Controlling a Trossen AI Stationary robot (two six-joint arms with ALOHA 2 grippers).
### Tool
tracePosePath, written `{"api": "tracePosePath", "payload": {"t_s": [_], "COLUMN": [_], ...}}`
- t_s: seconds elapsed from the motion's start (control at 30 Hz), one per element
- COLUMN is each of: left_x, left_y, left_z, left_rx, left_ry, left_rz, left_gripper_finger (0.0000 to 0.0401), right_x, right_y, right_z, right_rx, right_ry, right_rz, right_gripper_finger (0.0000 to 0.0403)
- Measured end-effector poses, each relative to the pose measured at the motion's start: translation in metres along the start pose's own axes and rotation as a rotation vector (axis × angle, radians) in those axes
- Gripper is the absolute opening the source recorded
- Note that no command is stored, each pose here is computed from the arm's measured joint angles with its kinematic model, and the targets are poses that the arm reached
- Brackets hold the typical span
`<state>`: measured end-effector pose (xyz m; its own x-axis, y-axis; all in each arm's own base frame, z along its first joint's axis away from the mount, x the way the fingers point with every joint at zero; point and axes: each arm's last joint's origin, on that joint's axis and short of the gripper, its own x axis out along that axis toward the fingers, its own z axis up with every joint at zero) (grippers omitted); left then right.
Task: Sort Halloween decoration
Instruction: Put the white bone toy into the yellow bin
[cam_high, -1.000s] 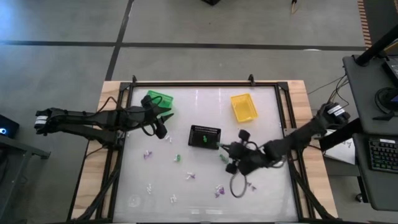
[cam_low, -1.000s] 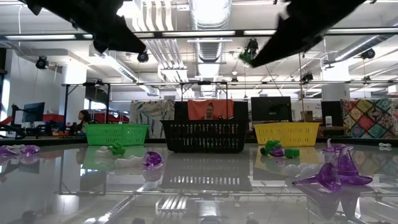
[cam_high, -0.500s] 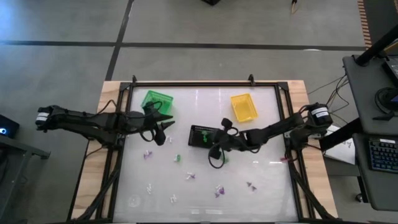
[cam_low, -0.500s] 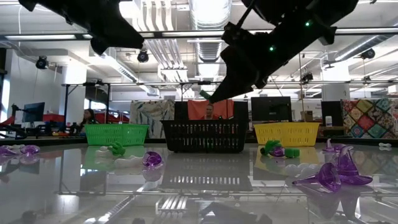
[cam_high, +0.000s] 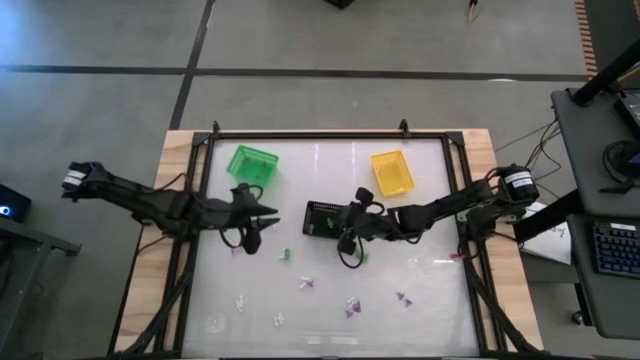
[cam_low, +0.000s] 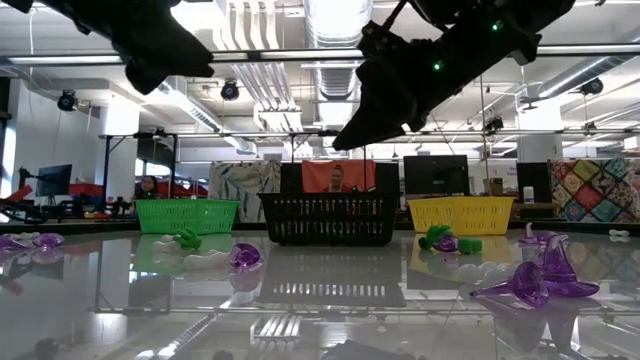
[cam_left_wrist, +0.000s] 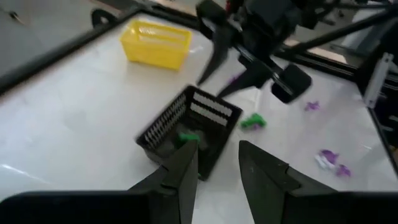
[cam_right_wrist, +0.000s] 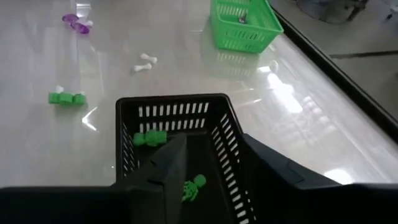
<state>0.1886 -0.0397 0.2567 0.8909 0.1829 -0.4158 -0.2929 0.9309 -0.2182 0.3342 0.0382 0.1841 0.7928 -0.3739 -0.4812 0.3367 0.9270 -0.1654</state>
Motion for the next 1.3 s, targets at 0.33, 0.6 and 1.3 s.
{"api": "tracePosePath", "payload": {"t_s": [0.33,0.6,1.3], "left_x": [0.013,0.021,0.043], "left_y": [-0.010,0.000,-0.006], "left_z": [-0.039,-0.089,-0.098], "left_rx": [-0.257,-0.551,-0.344], "left_ry": [0.292,0.777,0.914], "left_rz": [0.079,0.433,0.649], "left_gripper_finger": [0.0100,0.0100,0.0100], "right_x": [0.000,0.001,0.003], "right_y": [-0.001,-0.002,-0.006], "right_z": [0.008,0.015,0.015], "right_rx": [-0.057,-0.075,-0.063], "right_ry": [-0.073,-0.136,-0.131], "right_rz": [0.001,-0.003,-0.014], "right_gripper_finger": [0.0153,0.0142,0.0142]}}
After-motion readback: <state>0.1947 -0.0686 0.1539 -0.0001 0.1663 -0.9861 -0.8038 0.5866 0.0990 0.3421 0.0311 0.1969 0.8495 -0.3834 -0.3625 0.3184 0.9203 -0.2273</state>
